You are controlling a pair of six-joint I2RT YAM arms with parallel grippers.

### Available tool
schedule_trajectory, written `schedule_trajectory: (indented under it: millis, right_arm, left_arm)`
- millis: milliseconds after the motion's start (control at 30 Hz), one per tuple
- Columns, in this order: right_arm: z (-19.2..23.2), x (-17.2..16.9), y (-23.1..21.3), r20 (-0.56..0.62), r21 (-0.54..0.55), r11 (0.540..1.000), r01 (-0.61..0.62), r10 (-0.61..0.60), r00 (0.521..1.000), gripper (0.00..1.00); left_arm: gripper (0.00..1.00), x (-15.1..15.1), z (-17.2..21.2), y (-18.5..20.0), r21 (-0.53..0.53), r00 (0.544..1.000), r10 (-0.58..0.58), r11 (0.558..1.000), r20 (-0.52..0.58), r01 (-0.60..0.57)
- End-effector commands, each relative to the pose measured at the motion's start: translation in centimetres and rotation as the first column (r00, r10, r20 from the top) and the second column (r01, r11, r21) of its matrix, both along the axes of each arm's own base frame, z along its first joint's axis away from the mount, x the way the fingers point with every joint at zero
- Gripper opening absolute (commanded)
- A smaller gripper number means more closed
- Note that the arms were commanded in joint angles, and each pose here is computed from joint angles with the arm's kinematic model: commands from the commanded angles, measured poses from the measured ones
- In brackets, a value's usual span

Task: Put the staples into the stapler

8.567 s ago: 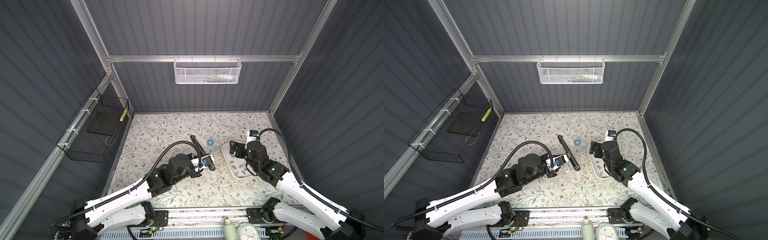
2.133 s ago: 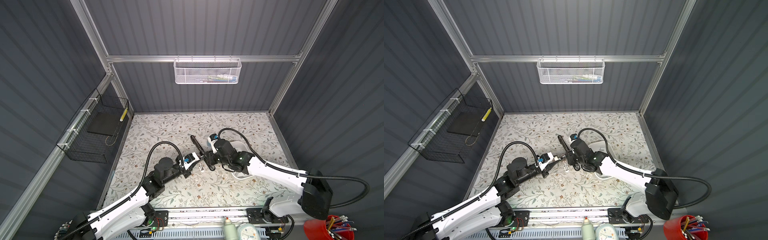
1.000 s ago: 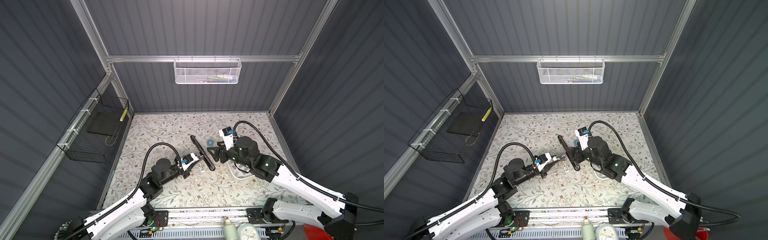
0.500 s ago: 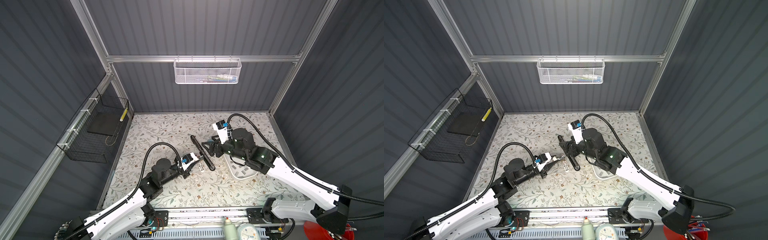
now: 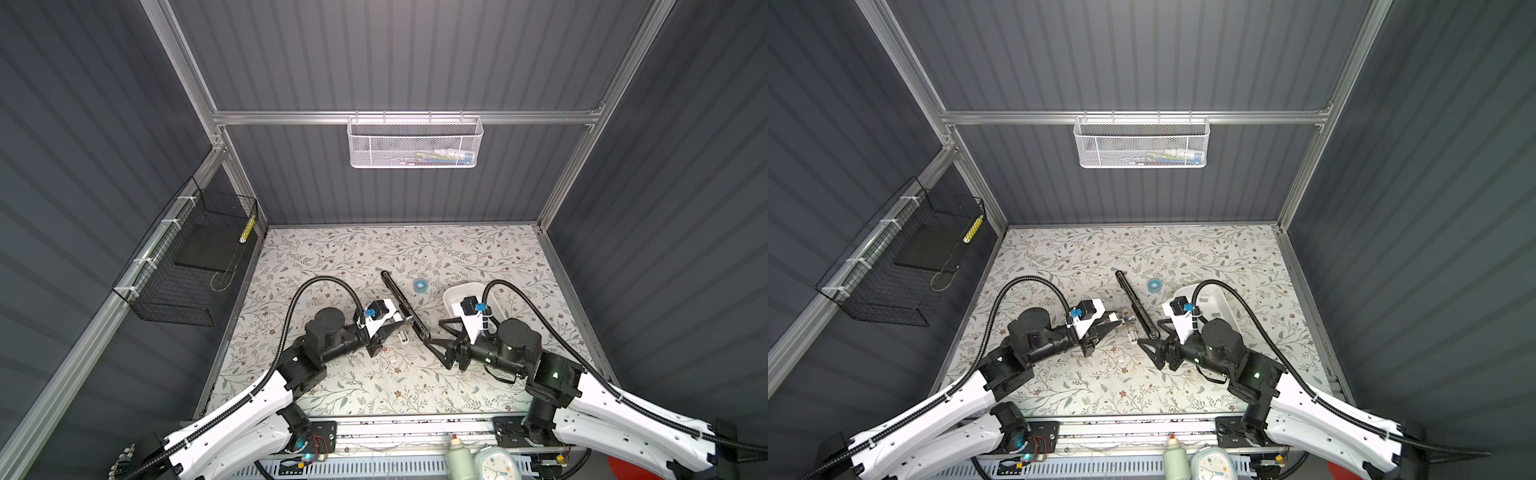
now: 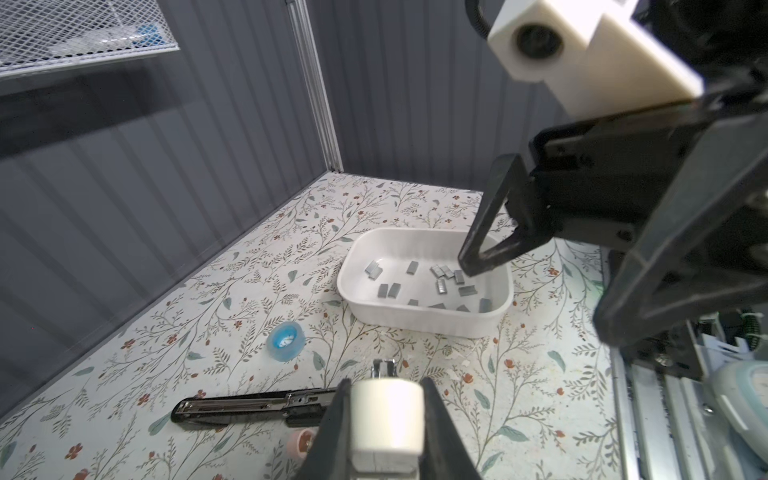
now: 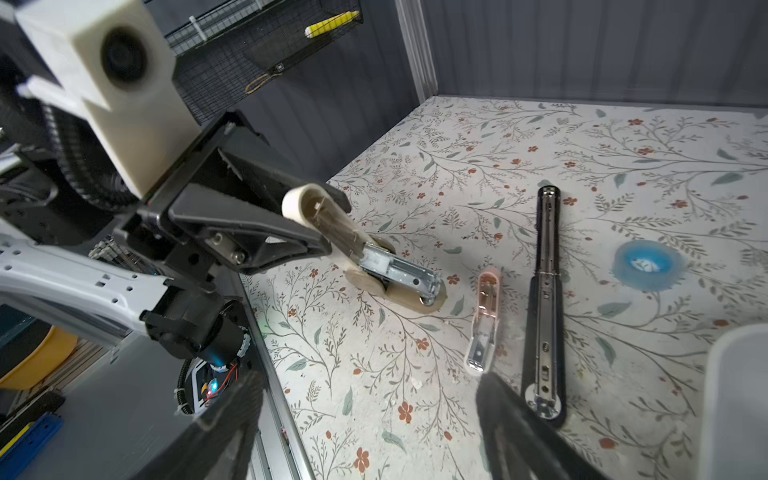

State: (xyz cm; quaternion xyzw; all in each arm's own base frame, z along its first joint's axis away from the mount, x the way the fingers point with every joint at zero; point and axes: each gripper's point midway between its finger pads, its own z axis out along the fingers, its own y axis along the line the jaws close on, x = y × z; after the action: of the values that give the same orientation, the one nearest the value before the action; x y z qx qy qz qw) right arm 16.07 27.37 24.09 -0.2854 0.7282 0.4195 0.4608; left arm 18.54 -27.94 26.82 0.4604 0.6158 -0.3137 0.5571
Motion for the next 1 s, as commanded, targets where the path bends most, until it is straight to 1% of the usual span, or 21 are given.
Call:
schedule_trajectory:
  millis: [0, 67, 167, 433, 500, 567, 667, 833, 967]
  right_arm:
    - [0.7, -1.4, 2.3, 0.132, 0.034, 0.986, -0.161, 0.155, 0.979, 0.82]
    - [-0.3, -0.7, 2.7, 0.135, -0.003, 0.99, -0.141, 0.14, 0.981, 0.84]
    - [-1.0, -0.3, 2.7, 0.147, -0.034, 0.991, -0.13, 0.133, 0.98, 0.84]
    - [-1.6, 0.7, 0.5, 0.208, -0.034, 0.999, -0.01, 0.017, 0.978, 0.85]
    - [-1.7, 0.9, 0.3, 0.216, -0.038, 0.999, 0.004, 0.005, 0.976, 0.85]
    - [-2.0, 0.7, 0.6, 0.217, -0.054, 0.998, -0.019, 0.031, 0.976, 0.85]
    - [-2.0, -0.2, 1.6, 0.216, -0.066, 0.993, -0.097, 0.109, 0.97, 0.85]
    - [-2.3, -0.4, 2.5, 0.209, -0.077, 0.987, -0.142, 0.155, 0.966, 0.85]
    - [-2.6, -0.9, 3.0, 0.195, -0.075, 0.981, -0.178, 0.19, 0.962, 0.82]
  left_arm:
    - [0.0, -1.4, 0.5, -1.1, 0.01, 0.99, -0.119, 0.993, -0.079, 0.12]
    - [0.0, -1.7, 0.4, -1.6, 0.033, 0.984, -0.151, 0.987, -0.098, 0.155]
    - [0.0, -1.8, 0.3, -1.7, 0.049, 0.98, -0.17, 0.983, -0.099, 0.176]
    - [0.0, -2.3, 0.1, -1.4, 0.081, 0.979, -0.18, 0.979, -0.096, 0.188]
    - [0.0, -2.7, 0.3, -1.4, 0.078, 0.975, -0.202, 0.975, -0.093, 0.21]
    - [0.0, -3.7, 0.5, -1.5, 0.075, 0.96, -0.263, 0.96, -0.093, 0.27]
    - [0.0, -4.8, 0.8, -1.7, 0.064, 0.943, -0.321, 0.943, -0.093, 0.327]
    - [0.0, -5.5, 0.8, -1.8, 0.059, 0.927, -0.366, 0.927, -0.086, 0.371]
    - [0.0, -6.2, 0.9, -2.0, 0.053, 0.905, -0.417, 0.905, -0.085, 0.422]
